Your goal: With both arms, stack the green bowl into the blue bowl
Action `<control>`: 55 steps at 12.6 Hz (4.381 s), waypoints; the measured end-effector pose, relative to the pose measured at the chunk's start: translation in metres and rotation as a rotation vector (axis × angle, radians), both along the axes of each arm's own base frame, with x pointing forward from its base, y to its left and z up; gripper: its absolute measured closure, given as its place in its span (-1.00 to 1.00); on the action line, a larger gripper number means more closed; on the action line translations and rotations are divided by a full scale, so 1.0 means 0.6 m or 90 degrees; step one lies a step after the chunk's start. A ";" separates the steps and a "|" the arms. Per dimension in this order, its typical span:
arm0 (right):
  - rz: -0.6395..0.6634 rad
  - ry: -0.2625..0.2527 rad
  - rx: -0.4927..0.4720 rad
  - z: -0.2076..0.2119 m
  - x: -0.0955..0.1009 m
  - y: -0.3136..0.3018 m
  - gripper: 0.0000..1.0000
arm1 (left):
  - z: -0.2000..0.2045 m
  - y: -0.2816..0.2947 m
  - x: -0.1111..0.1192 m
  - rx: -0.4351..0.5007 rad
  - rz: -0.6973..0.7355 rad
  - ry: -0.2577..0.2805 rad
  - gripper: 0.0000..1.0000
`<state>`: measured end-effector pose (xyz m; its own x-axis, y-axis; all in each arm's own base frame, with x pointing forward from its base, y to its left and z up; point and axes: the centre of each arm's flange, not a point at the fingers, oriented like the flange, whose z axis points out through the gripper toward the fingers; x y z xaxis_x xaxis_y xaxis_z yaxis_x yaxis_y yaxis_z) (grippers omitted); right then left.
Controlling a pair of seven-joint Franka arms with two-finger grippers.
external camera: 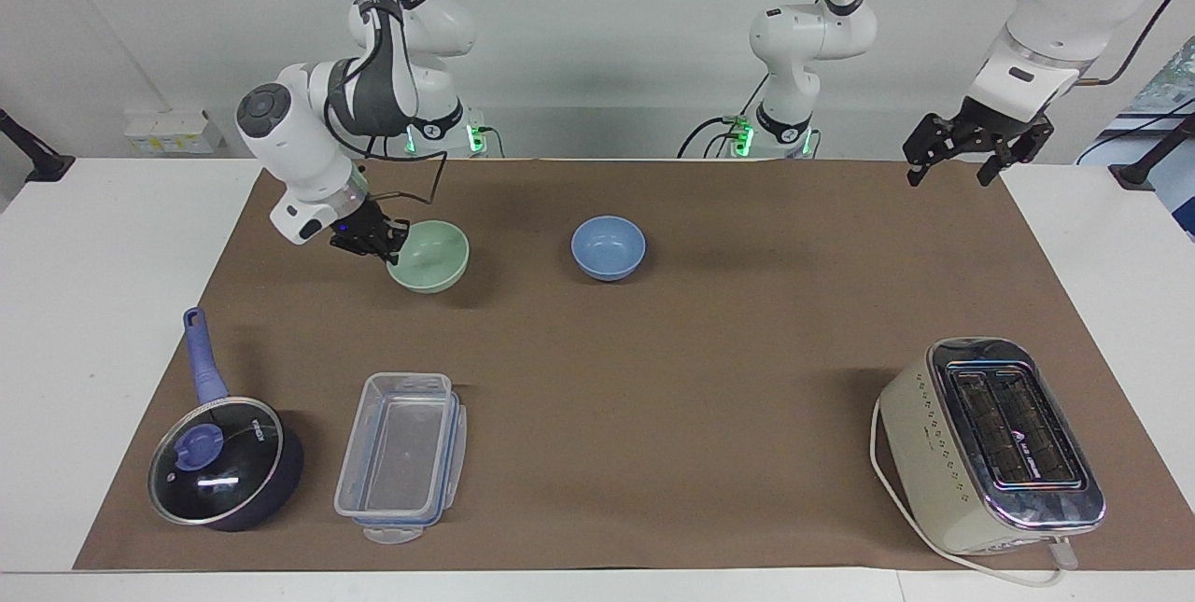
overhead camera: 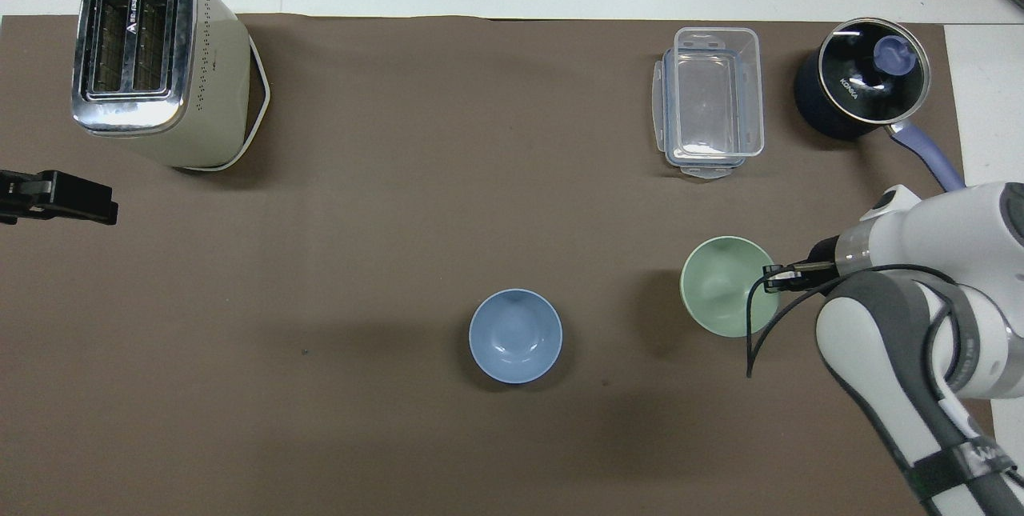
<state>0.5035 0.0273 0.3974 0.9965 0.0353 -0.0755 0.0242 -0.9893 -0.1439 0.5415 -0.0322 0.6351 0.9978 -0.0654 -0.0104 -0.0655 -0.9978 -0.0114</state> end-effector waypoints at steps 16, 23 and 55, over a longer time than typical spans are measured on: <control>-0.004 -0.028 -0.002 -0.024 -0.096 0.433 0.92 | 0.000 0.000 0.000 0.000 0.000 0.000 -1.00; 0.000 -0.028 -0.003 -0.053 -0.098 0.443 0.92 | 0.000 0.000 0.000 0.000 0.000 0.000 -1.00; -0.167 -0.092 -0.096 0.379 0.079 0.005 -1.00 | 0.000 0.000 0.000 0.000 0.000 0.000 -1.00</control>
